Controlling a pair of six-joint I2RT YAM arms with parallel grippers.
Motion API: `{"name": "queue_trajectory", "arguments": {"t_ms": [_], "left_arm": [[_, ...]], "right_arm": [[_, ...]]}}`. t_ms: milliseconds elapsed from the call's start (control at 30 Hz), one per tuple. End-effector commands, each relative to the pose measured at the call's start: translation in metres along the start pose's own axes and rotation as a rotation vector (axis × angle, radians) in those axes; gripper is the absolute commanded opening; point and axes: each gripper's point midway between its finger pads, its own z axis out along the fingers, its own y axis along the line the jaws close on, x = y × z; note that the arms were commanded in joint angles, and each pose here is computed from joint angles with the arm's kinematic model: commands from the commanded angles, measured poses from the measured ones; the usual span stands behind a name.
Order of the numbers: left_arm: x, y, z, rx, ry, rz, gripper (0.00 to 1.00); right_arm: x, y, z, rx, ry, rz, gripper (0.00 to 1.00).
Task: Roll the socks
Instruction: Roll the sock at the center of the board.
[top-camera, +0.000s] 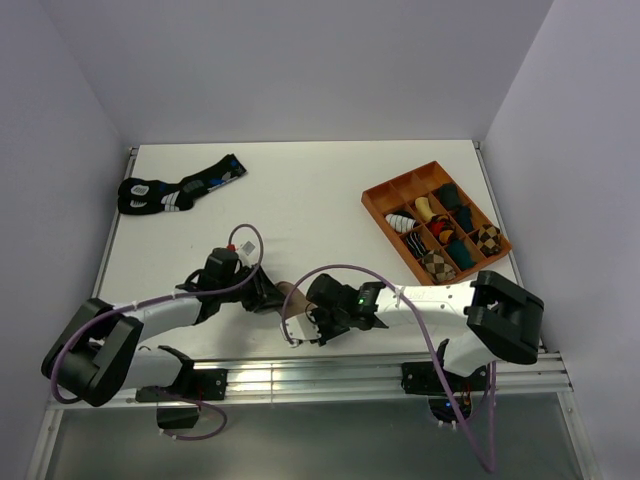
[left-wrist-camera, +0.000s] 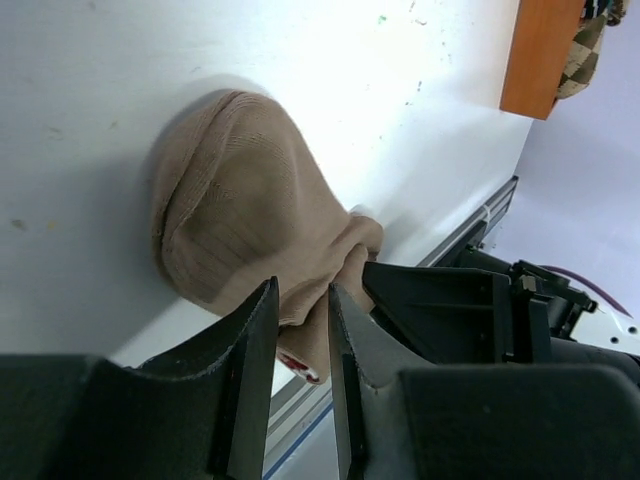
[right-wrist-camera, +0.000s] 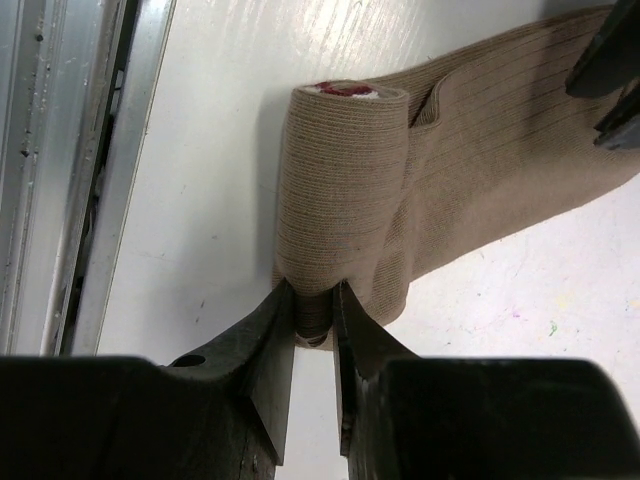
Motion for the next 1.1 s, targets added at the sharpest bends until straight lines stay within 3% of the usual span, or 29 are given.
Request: {"name": "queue_trajectory", "arguments": {"t_ms": [0, 400, 700, 1067], "left_arm": [[-0.003, 0.005, -0.001, -0.036, -0.002, 0.026, 0.31], [-0.023, 0.011, 0.021, -0.077, 0.035, 0.036, 0.23], [-0.040, 0.011, 0.034, -0.112, 0.064, 0.047, 0.21], [-0.039, 0.018, 0.040, -0.138, 0.106, 0.061, 0.19]], "right_arm": [[0.011, 0.007, 0.006, -0.029, 0.058, 0.015, 0.22], [0.011, 0.007, -0.002, -0.028, 0.067, 0.000, 0.22], [-0.005, 0.027, -0.017, -0.245, 0.075, -0.010, 0.23], [0.000, 0.017, -0.007, -0.213, 0.119, 0.015, 0.23]]}}
